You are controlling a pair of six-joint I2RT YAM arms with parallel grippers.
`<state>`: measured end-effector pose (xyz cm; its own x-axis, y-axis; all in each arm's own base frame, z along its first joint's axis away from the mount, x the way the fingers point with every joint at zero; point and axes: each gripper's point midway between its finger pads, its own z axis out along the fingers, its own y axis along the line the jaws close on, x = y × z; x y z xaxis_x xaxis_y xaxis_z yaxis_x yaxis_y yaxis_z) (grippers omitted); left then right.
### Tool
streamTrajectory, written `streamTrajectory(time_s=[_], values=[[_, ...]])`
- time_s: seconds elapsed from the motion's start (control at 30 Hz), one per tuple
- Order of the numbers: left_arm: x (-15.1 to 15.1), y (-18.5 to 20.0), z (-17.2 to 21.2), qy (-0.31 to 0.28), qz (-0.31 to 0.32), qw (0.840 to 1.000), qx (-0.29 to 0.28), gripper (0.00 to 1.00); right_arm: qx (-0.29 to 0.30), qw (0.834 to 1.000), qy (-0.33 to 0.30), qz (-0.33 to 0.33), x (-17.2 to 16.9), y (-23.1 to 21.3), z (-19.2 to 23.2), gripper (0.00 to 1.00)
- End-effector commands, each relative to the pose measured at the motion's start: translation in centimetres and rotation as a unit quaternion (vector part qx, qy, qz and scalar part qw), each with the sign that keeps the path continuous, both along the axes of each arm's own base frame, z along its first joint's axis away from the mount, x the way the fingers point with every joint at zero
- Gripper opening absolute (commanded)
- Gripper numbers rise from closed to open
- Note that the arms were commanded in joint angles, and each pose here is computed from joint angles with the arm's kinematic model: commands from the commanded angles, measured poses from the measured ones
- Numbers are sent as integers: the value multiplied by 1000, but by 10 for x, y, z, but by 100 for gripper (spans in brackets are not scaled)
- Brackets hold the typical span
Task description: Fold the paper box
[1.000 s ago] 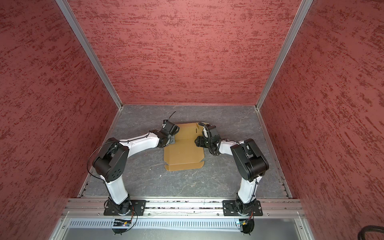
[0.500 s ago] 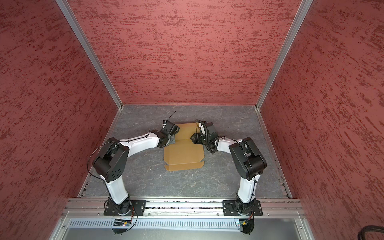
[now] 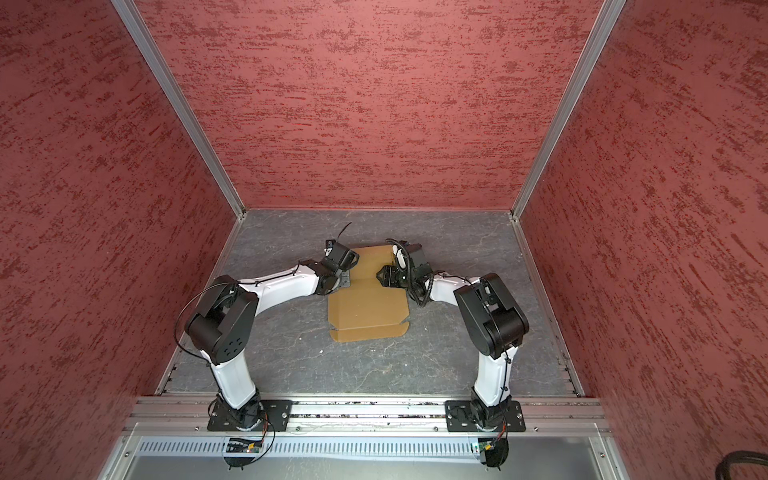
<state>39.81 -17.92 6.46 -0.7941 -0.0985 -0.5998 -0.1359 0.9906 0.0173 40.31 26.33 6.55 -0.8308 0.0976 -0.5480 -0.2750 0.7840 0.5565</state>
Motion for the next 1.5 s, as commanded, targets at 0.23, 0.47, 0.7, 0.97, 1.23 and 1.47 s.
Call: streamTrajectory(time_s=[0.23, 0.47, 0.7, 0.97, 1.23, 1.47], values=[[-4, 9, -11, 22, 1, 1000, 5, 0, -64, 996, -54, -31, -38, -46, 67, 65], [-3, 7, -6, 21, -8, 1000, -4, 0, -119, 985, -75, -96, -39, -95, 87, 65], [-4, 6, -6, 23, -11, 1000, -3, 0, -140, 981, -63, -121, -14, -110, 66, 62], [-4, 6, -7, 23, -14, 1000, -2, 0, -128, 984, -89, -85, 18, -98, 54, 59], [-4, 5, -6, 26, -19, 999, 1, 0, -119, 985, -112, -55, 39, -85, 52, 57], [-2, 4, -6, 28, -20, 999, -2, 0, -117, 986, -110, -37, 53, -76, 44, 49]])
